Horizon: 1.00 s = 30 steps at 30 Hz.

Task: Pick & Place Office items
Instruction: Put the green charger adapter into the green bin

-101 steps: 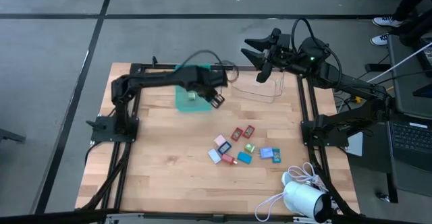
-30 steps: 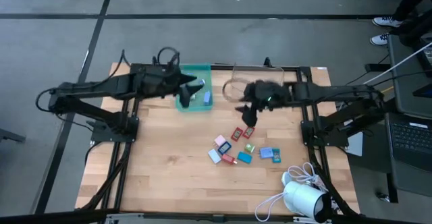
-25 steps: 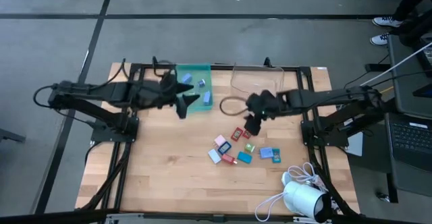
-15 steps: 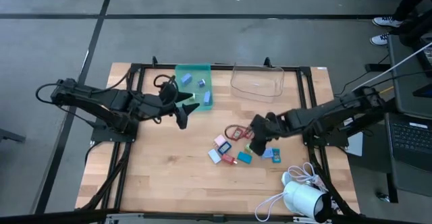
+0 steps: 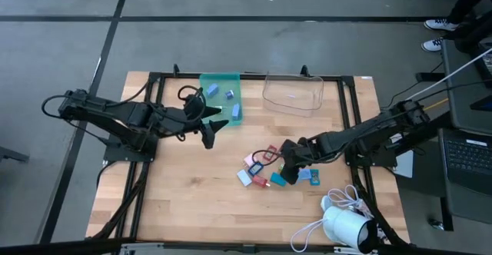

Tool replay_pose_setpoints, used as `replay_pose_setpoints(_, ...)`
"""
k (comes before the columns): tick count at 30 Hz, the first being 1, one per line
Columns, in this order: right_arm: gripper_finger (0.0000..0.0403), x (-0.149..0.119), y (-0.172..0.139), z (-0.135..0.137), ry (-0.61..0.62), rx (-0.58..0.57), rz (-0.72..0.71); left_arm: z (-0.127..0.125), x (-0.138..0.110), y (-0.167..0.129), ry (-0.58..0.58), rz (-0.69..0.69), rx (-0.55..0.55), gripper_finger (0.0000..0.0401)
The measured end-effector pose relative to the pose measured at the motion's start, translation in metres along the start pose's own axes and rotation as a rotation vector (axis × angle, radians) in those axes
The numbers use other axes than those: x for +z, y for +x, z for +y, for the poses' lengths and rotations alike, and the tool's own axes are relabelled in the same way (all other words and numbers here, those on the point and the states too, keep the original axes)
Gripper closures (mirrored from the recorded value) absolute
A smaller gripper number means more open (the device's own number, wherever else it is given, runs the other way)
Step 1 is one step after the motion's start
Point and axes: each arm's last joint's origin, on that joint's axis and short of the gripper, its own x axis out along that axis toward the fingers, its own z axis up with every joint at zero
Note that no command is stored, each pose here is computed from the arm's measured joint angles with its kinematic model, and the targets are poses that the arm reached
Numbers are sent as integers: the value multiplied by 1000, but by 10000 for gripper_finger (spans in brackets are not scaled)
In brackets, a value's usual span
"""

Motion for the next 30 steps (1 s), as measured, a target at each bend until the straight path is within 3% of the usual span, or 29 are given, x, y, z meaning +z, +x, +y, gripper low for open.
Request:
replay_pose_setpoints(10, 201, -4, 34, 3, -40, 13, 127, 1, -1, 0, 8, 4, 9, 162)
replay_pose_setpoints(30, 201, 9, 38, -5, 25, -10, 65, 2, -3, 0, -18, 26, 18, 162)
